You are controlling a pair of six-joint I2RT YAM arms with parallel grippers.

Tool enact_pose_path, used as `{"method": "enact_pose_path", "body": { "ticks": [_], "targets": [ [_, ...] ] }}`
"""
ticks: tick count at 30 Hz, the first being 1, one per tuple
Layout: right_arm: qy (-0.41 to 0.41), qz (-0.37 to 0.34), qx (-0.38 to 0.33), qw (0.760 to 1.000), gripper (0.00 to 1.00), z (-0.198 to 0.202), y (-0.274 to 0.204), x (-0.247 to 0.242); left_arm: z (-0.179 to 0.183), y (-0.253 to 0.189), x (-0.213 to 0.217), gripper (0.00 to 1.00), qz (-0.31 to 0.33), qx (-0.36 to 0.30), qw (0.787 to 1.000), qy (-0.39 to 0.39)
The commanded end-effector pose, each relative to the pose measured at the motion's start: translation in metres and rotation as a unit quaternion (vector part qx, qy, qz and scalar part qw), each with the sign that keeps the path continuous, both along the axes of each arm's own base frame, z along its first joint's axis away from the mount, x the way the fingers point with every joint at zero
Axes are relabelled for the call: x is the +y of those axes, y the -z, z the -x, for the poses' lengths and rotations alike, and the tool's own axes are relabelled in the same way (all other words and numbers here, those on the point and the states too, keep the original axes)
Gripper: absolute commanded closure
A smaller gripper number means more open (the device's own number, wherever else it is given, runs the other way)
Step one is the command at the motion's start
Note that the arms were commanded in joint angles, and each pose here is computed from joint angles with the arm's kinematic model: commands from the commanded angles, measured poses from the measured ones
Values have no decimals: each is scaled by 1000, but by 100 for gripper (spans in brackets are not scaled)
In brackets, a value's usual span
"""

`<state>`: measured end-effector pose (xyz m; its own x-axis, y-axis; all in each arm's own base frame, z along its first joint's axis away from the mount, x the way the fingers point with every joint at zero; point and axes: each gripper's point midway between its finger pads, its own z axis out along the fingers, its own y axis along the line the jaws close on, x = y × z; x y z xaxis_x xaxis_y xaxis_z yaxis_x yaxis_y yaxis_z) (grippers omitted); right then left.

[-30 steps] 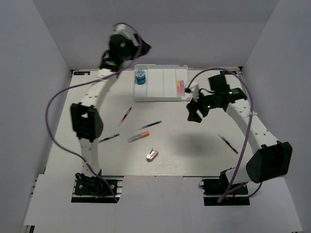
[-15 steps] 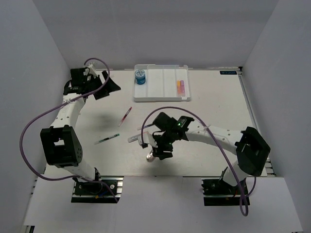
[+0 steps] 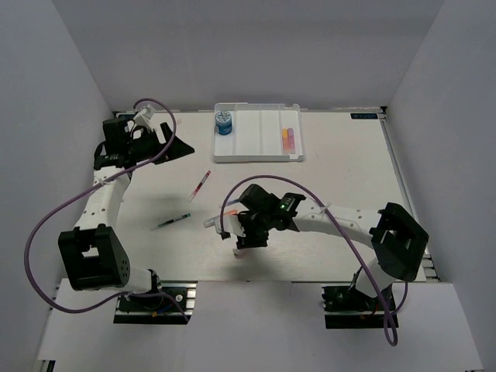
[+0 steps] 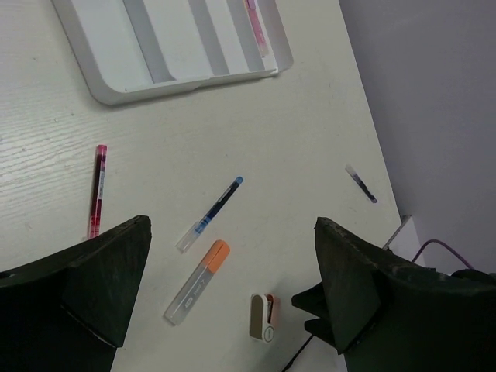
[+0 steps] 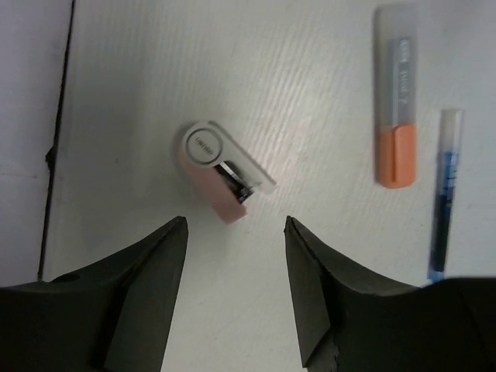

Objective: Sort the stationery into containers
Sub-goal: Pick up the pen from the center of the board.

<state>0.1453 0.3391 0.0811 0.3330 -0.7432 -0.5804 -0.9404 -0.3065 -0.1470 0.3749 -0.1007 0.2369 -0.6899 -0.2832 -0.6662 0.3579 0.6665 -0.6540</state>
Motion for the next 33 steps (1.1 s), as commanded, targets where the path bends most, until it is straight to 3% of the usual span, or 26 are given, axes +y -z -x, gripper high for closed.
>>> {"method": "enact_pose_path", "body": {
  "ticks": [1, 8, 13, 26, 33],
  "targets": [
    [14, -62, -40, 997, 41, -26, -37, 38, 11, -9, -1, 5, -13, -35, 999, 12],
    [-4, -82, -56, 995, 42, -54, -45, 92, 17, -2, -2, 5, -5, -26, 1000, 3],
    [-19, -64, -59, 996, 46, -74, -15, 114, 22, -4, 0, 5, -13, -33, 999, -2],
    [-26, -20, -49, 998, 47, -93, 44, 105, 27, 3, 4, 5, -6, -25, 1000, -9],
    [-40, 6, -51, 998, 52, -94, 60, 93, 29, 8, 2, 5, -5, -19, 1000, 0]
  ]
}}
